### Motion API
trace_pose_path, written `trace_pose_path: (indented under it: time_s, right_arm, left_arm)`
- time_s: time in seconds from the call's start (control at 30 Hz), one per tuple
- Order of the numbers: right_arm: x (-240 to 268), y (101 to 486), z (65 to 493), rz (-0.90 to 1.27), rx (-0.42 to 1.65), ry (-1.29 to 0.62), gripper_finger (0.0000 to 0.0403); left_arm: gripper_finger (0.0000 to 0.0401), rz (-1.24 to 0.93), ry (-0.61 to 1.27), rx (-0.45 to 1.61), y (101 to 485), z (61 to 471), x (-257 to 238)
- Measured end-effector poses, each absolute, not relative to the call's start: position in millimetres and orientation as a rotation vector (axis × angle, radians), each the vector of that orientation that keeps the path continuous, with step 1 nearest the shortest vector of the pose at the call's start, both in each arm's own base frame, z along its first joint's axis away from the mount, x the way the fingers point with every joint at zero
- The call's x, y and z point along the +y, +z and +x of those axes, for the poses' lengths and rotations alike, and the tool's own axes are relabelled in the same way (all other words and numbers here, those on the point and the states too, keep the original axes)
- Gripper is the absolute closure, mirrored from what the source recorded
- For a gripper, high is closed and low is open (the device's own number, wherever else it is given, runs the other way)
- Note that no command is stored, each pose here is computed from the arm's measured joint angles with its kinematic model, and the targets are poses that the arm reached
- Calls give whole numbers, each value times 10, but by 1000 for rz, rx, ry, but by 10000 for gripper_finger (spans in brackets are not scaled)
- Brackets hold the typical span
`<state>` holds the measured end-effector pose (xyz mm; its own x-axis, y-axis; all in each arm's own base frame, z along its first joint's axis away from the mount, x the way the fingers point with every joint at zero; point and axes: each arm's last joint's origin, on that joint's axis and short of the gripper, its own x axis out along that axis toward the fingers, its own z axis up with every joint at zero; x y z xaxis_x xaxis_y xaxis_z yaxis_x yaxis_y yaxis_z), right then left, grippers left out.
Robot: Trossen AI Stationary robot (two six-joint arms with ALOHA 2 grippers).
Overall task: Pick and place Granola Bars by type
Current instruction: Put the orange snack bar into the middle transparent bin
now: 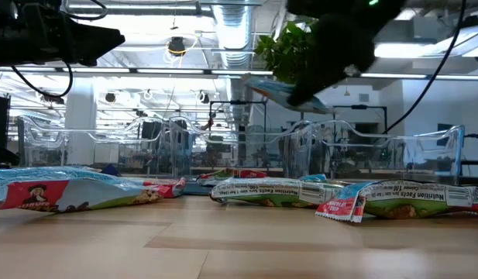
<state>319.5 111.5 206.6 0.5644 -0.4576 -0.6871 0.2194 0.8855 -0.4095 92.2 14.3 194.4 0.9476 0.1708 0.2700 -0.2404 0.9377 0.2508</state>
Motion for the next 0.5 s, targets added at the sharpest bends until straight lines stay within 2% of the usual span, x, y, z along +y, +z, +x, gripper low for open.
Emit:
trace_pose_path:
  time_s: [0.3,0.5]
  right_arm:
    - [698,2147,3429,-333,801,-502,344]
    - [361,2225,3576,-265,709,-586,344]
  left_arm:
    - [246,288,213,-248,1944,922,143]
    - [246,289,213,-247,1943,922,143]
